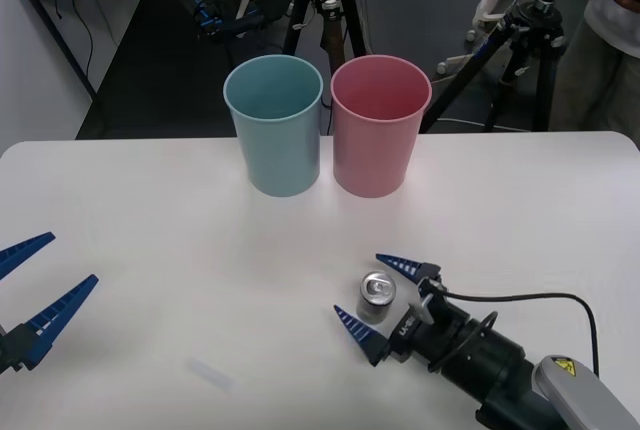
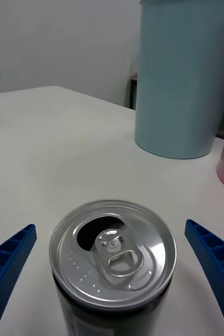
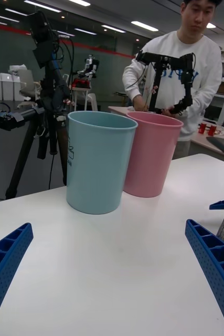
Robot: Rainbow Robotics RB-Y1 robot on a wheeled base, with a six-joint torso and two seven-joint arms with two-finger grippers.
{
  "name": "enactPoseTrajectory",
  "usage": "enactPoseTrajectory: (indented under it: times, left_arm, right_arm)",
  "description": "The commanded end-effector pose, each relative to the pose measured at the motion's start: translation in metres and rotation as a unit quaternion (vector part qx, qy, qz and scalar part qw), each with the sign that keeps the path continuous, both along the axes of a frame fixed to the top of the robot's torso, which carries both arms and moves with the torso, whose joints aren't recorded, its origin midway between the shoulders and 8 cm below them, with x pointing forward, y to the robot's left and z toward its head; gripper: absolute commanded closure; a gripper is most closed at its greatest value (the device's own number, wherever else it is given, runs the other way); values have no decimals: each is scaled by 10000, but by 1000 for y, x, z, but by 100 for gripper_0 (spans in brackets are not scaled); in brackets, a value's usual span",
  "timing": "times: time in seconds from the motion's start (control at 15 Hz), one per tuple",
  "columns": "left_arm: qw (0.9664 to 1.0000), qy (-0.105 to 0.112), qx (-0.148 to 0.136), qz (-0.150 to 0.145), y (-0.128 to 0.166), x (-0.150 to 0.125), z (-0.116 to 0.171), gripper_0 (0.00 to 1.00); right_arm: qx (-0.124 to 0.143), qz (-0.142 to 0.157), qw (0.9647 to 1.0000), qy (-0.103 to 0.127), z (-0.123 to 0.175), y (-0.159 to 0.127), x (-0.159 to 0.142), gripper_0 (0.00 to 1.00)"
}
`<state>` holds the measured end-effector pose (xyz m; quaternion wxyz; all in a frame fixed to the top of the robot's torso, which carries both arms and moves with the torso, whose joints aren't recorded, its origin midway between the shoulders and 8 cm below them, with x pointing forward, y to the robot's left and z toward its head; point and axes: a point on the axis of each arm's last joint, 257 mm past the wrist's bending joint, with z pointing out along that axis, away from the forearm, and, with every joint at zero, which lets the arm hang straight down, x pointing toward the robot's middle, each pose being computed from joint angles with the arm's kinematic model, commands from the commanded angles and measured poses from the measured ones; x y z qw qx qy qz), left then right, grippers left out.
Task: Grasp the object on the table and drop it into the matching bin: aluminum can to the light blue bin, PET bottle to the pink bin.
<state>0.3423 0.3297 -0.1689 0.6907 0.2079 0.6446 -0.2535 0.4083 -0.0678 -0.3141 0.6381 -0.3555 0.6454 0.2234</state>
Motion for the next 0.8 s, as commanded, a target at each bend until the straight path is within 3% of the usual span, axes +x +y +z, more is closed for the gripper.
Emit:
enactPoseTrajectory:
  times: [0.07,0.13,0.8]
  left_arm:
    - [10000,0,0,0,0,0,0,0]
    - [10000,0,0,0,0,0,0,0]
    - [10000,0,0,0,0,0,0,0]
  right_arm:
    - [-3,20,10000,-11,0,1,-1,96]
    - [-6,27,10000,-18,0,1,-1,100]
    - [67,113,9999,-53,6,2,-4,100]
